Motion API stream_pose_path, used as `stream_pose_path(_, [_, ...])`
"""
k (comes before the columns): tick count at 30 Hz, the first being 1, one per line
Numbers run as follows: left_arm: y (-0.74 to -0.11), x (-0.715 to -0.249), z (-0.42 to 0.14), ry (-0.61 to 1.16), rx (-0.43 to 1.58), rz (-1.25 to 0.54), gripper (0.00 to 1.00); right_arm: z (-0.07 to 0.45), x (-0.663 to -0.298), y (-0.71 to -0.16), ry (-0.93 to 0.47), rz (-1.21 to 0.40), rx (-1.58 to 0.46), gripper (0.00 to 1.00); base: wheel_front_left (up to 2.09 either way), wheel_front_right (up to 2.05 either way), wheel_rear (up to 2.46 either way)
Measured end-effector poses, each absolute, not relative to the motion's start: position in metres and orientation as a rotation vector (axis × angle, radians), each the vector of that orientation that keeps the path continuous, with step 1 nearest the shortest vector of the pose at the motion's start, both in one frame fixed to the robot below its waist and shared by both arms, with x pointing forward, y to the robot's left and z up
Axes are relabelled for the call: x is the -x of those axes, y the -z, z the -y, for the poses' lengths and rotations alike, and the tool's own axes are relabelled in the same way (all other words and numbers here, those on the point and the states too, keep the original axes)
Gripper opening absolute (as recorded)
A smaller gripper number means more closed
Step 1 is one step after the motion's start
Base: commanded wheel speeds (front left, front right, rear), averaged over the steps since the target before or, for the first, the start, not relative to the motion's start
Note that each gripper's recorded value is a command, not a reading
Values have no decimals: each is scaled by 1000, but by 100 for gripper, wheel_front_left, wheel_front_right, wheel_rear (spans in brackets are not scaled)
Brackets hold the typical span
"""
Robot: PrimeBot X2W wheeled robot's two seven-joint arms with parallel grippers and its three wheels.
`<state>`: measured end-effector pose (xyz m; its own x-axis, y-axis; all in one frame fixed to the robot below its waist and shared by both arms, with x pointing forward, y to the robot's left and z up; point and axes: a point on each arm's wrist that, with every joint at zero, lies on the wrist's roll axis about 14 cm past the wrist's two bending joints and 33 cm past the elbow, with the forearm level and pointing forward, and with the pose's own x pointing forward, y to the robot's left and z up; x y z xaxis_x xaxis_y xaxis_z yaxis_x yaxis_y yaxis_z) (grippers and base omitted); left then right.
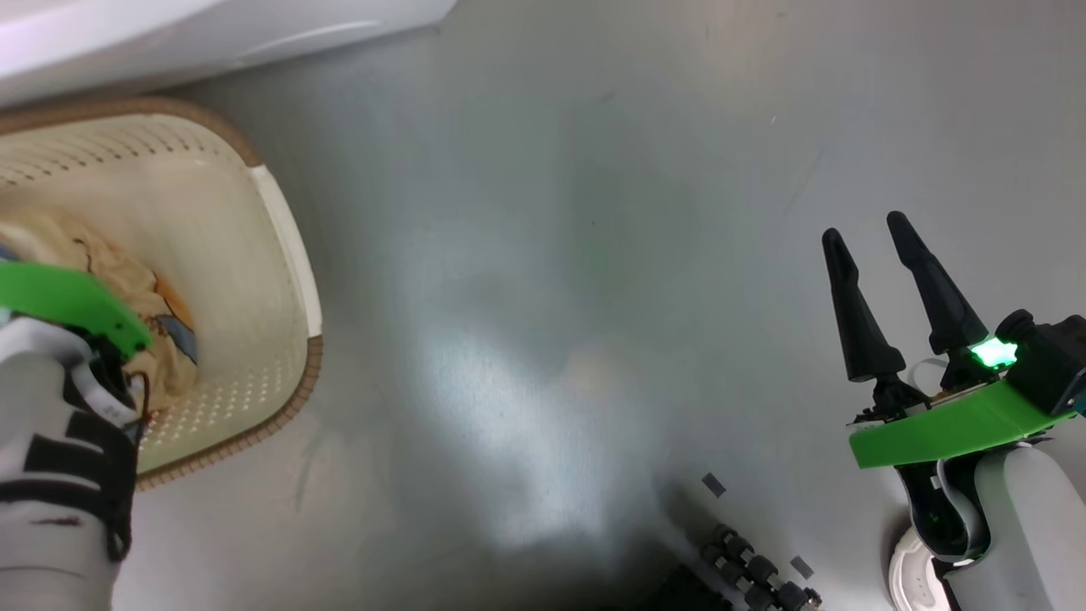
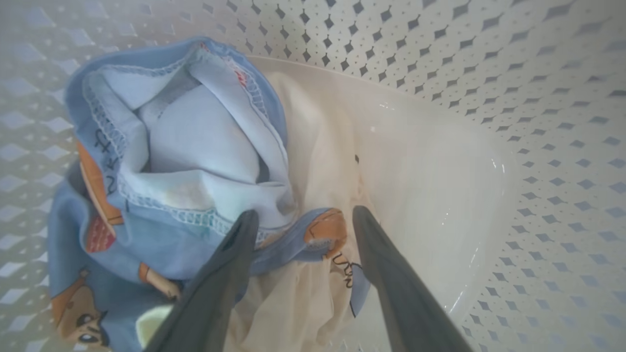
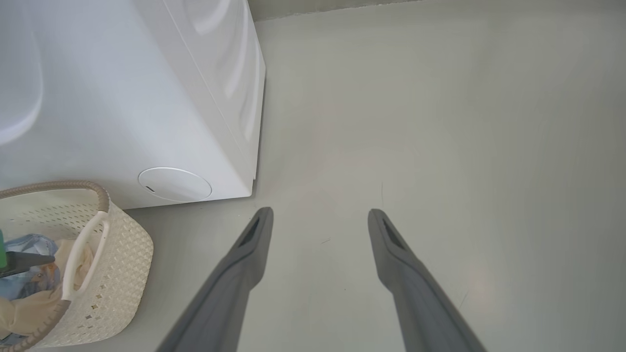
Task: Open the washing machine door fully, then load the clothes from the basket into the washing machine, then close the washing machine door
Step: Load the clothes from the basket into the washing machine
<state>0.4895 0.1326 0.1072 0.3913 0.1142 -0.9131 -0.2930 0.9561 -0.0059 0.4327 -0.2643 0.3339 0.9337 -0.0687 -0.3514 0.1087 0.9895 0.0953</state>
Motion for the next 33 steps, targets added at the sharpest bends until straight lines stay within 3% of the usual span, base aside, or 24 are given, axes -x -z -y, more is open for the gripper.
stream_pose_path(33, [-62,-501,-138,-338,145,-1134,100,280,-427,-299,115,-441,-77,100,0,0,0])
